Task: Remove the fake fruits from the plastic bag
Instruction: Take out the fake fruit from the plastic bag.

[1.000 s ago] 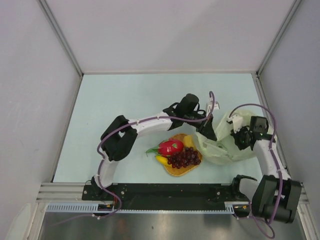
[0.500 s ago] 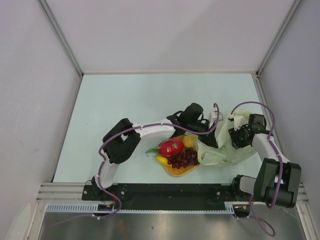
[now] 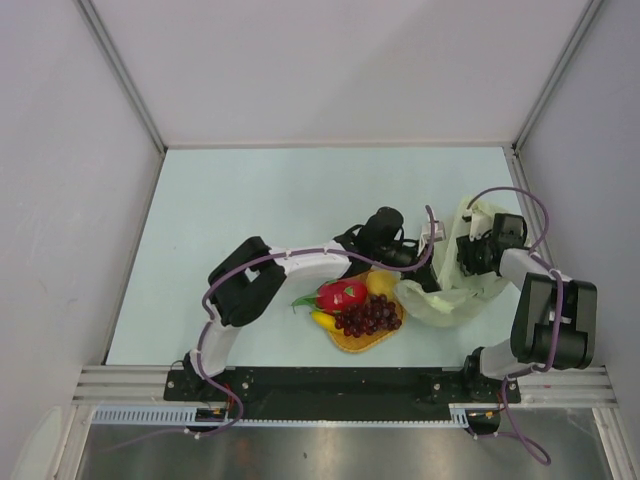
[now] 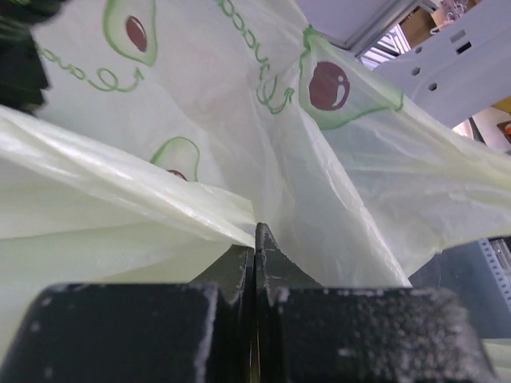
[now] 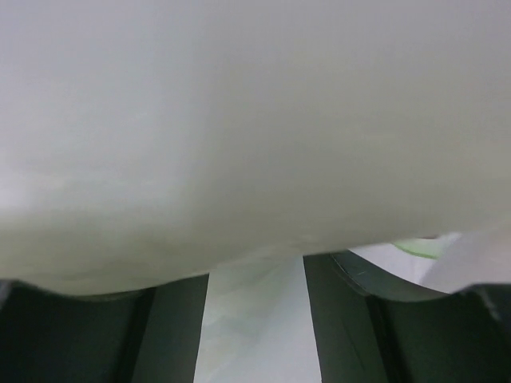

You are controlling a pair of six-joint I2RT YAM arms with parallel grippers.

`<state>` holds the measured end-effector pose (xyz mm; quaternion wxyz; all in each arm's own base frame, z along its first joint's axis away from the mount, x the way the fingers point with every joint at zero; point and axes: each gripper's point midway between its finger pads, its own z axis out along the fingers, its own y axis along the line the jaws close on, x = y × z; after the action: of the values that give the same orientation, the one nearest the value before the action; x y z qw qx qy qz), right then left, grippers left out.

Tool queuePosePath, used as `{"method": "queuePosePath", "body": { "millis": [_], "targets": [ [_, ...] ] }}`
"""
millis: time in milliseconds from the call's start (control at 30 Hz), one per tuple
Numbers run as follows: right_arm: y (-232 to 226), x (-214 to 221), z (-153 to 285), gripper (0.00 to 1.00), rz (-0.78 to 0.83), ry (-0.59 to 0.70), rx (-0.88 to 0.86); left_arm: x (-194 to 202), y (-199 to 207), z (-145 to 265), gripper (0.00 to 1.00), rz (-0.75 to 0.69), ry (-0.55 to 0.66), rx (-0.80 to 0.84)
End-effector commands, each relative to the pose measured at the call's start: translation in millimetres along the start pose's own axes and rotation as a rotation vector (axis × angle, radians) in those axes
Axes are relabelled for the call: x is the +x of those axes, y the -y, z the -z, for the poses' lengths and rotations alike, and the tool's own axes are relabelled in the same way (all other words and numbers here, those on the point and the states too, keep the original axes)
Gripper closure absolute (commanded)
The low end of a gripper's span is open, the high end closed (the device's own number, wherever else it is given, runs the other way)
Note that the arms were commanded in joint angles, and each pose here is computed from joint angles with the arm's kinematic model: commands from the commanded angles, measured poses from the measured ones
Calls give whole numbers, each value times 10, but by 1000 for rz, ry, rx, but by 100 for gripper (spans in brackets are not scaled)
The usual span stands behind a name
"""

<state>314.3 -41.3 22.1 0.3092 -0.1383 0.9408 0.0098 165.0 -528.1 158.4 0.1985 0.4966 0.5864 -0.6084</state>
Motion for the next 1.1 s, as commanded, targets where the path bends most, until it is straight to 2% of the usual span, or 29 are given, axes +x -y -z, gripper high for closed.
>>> {"method": "queuePosePath", "body": {
  "millis": [0,267,500,600,633,700,733,767,833,867,933,967,1000,1067],
  "targets": [
    [209,-657,21,45,-16,205,74,50,165,-51,100,4,4,101],
    [183,-1009,-45,39,60,301,61,116,204,-59,100,30,10,136],
    [26,-901,-342,40,204,220,-9,113,219,-63,100,16,12,144],
    [23,-620,-466,56,233,111,-12,93,206,-56,100,1,14,126],
    [65,-535,-463,70,234,78,8,88,192,-38,100,1,12,116],
    [150,-402,-353,87,207,20,36,34,151,12,100,-14,23,82],
    [182,-342,-294,100,201,-8,50,9,133,38,100,-19,25,66],
    [121,-180,-200,100,189,-70,17,-6,69,93,100,-18,14,35],
    [88,-162,70,100,187,-75,4,-107,39,188,100,-35,10,2],
    [-28,37,211,100,205,-144,-49,-137,-20,273,100,-45,-8,-33],
    [-148,95,487,100,254,-148,-80,-270,-95,440,100,-82,-12,-122],
    [-263,320,617,100,284,-215,-132,-326,-147,502,100,-142,-22,-166],
    [-289,316,774,100,312,-187,-119,-304,-209,633,100,-120,-56,-267],
    [-410,546,947,100,387,-226,-171,-363,-251,778,100,-172,-78,-347]
  ]
}}
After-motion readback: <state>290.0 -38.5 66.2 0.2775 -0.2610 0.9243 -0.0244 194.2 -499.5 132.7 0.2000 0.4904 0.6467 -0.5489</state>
